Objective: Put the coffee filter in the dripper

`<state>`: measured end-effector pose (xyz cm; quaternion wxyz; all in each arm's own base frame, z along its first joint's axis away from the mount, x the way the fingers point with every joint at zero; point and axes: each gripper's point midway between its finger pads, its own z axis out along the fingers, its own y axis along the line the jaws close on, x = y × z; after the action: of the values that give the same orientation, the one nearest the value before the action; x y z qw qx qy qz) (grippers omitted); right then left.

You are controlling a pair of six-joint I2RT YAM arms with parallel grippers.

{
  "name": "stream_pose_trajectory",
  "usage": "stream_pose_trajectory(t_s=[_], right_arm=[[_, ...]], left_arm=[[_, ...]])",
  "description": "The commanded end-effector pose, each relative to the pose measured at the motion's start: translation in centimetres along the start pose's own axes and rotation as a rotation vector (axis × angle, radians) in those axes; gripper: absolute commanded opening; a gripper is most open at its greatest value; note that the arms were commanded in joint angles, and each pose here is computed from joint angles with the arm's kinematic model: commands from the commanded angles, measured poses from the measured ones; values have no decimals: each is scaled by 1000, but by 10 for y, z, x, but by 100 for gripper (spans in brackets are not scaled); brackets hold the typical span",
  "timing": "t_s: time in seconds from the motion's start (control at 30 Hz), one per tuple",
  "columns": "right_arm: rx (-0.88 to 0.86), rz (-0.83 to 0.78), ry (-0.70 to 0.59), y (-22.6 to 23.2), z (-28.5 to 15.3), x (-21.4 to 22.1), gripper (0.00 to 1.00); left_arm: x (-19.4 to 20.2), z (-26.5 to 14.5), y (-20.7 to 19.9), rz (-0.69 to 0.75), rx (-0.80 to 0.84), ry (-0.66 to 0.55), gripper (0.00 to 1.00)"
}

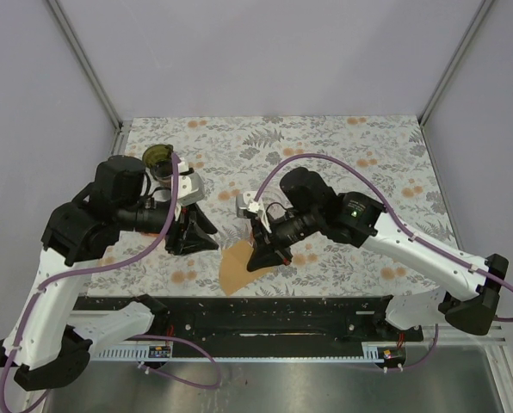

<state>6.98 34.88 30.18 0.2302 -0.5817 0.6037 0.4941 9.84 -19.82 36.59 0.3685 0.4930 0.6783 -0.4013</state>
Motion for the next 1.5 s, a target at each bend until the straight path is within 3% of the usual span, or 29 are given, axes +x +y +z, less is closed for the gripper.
stream_pose_trajectory(t_s=[0.0,0.23,0.37,0.57,0.73,0.87,1.47], right_arm=[[25,-91,-60,3,-9,-22,0],[56,-97,-65,-3,-9,-27,0],[55,-101,-68,-4,-8,-28,0],[47,-108,-77,-2,-9,-31,0],[42,-106,-74,-3,-7,-31,0],[36,-109,-75,-2,-6,-31,0],[-30,-173,-106,13,-11,-34,0]], left_arm=[[-1,1,-16,27,104,-40,41],[-4,0,-30,3,204,-68,48],[-5,4,-25,-27,204,-73,41],[-3,9,-13,-51,156,-62,38],[-4,12,-8,-71,143,-62,21],[-4,13,-3,-83,121,-60,0],[-3,17,6,-95,90,-54,0]])
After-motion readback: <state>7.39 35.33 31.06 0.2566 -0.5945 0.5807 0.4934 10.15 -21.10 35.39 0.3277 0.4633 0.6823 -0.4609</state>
